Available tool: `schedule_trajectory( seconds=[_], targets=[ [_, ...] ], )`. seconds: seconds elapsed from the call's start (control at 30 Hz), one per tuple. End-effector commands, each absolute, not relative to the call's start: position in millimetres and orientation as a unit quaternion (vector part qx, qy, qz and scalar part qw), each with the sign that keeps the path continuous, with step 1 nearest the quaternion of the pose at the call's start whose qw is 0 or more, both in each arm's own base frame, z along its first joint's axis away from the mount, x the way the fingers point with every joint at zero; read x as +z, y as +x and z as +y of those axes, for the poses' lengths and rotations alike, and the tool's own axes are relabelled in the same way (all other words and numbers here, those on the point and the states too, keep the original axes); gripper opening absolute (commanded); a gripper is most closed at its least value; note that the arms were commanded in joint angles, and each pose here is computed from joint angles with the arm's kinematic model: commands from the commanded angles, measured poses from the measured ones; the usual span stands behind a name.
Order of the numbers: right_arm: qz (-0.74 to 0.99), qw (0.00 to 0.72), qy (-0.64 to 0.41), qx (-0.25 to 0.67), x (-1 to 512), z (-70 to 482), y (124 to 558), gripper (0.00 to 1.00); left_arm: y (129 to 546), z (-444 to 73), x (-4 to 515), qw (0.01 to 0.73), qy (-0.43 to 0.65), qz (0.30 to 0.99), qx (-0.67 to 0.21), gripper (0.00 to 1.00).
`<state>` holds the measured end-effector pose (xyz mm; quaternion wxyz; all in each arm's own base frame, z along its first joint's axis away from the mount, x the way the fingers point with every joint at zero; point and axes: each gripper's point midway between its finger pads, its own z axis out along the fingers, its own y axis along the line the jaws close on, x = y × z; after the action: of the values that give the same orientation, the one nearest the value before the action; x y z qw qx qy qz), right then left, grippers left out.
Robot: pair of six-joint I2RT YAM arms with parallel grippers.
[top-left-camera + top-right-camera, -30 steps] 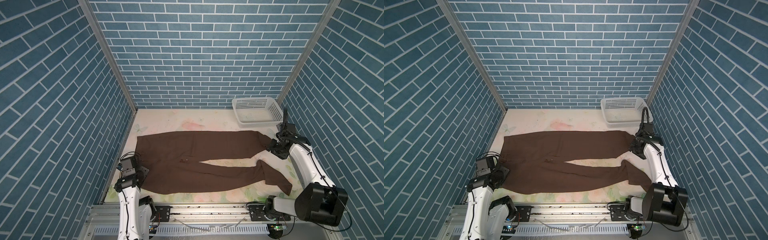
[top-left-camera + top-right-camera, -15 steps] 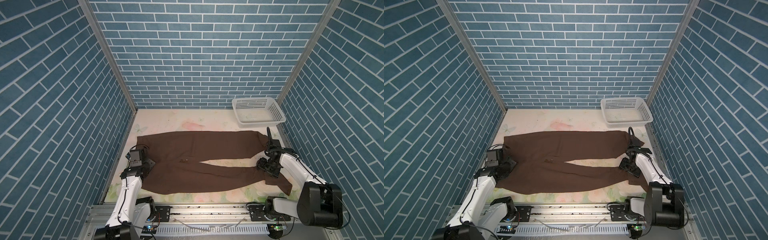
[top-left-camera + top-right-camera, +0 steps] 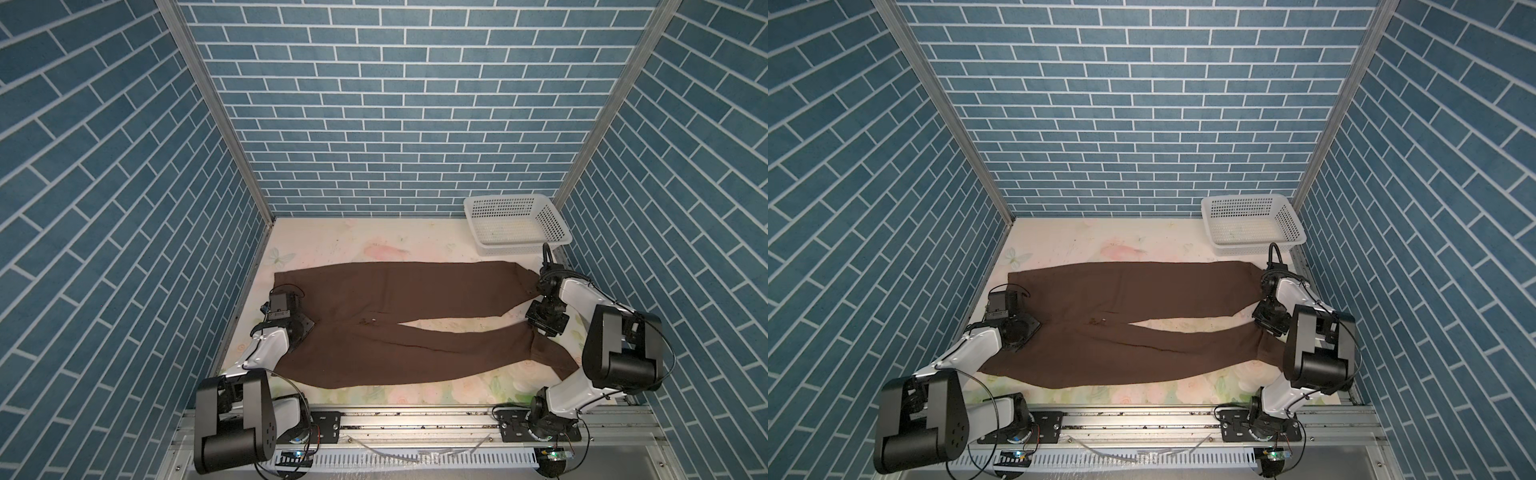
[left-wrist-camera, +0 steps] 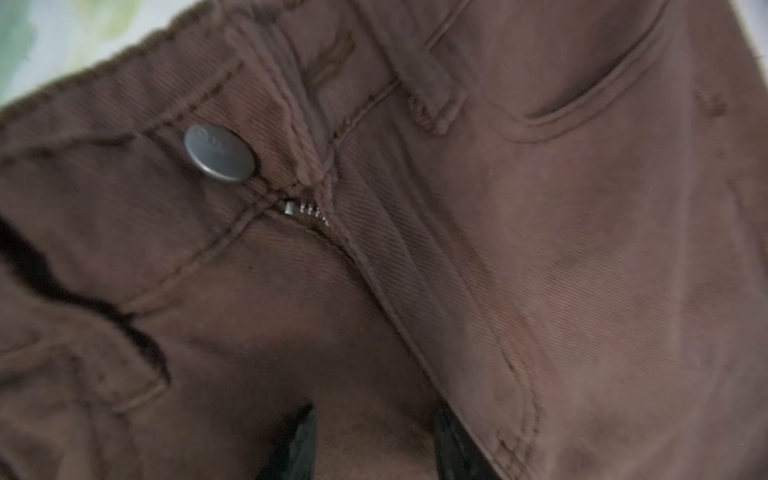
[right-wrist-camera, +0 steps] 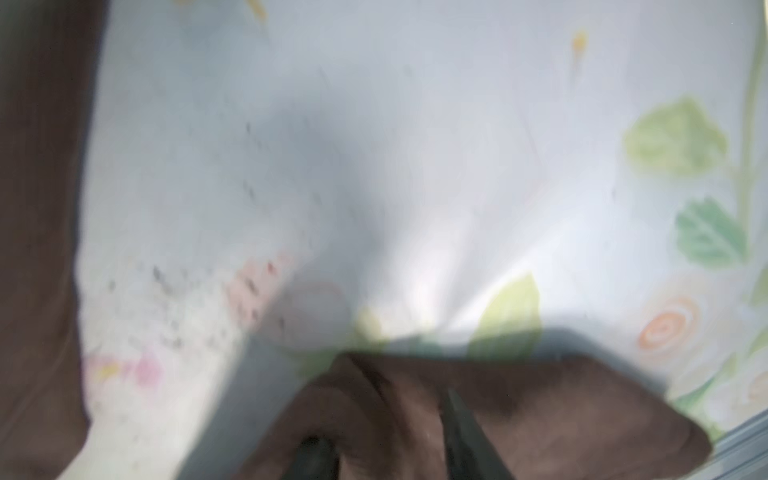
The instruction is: Fold and stack the trousers
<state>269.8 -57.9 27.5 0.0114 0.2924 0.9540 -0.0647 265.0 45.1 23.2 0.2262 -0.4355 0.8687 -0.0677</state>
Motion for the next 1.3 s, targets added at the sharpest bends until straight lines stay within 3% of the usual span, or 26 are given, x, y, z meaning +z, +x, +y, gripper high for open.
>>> schedule_trajectory(
  seconds=[0.0,0.07,0.13,0.2,0.23,0.27,0.33,0.47,0.67,0.8,1.07,1.13,1.2,1.27],
  targets=[
    [0.951,0.030,0.293,-0.094,33.8,-77.9,297.5,0.45,265.3,56.0,13.6,0.222,-0.434,0.872,-0.044,0.43],
    [0.949,0.031,0.296,-0.103,34.5,-88.0,308.7,0.57,262.4,59.8,6.1,0.214,-0.441,0.871,-0.041,0.40],
    [0.947,0.031,0.301,-0.104,35.8,-96.4,319.7,0.56,261.9,62.9,0.6,0.208,-0.447,0.869,-0.043,0.39],
    [0.949,0.040,0.303,-0.081,34.5,-96.5,333.2,0.25,265.5,64.6,-1.5,0.204,-0.445,0.871,-0.046,0.35],
    [0.948,0.043,0.306,-0.073,33.6,-96.4,337.4,0.15,266.2,65.0,-3.1,0.201,-0.443,0.873,-0.045,0.32],
    [0.948,0.042,0.309,-0.070,32.6,-97.1,340.6,0.12,268.1,66.1,-4.0,0.199,-0.443,0.873,-0.043,0.29],
    [0.945,0.039,0.315,-0.074,29.8,-101.9,346.0,0.14,271.5,66.6,-6.6,0.193,-0.443,0.874,-0.044,0.26],
    [0.940,0.031,0.328,-0.092,26.3,-117.7,348.9,0.29,278.4,68.9,-6.8,0.190,-0.448,0.873,-0.046,0.24],
    [0.940,0.054,0.327,-0.082,39.8,-128.3,359.1,0.35,302.2,72.3,13.4,0.218,-0.445,0.866,-0.061,0.26],
    [0.930,0.110,0.342,-0.075,73.8,-125.0,354.9,0.42,316.2,71.6,41.7,0.242,-0.442,0.860,-0.080,0.29],
    [0.948,0.211,0.217,-0.102,135.9,-45.7,308.0,0.50,290.5,67.7,100.5,0.298,-0.442,0.842,-0.086,0.33],
    [0.954,0.213,0.194,-0.088,137.0,-24.0,287.4,0.40,276.7,66.1,110.6,0.309,-0.442,0.838,-0.083,0.30],
    [0.962,0.201,0.179,-0.052,128.0,-3.1,263.1,0.18,258.1,64.9,112.6,0.309,-0.446,0.837,-0.074,0.26],
    [0.971,0.175,0.164,-0.011,113.8,18.5,241.1,0.02,242.3,62.0,109.2,0.303,-0.452,0.836,-0.072,0.19]
  ],
)
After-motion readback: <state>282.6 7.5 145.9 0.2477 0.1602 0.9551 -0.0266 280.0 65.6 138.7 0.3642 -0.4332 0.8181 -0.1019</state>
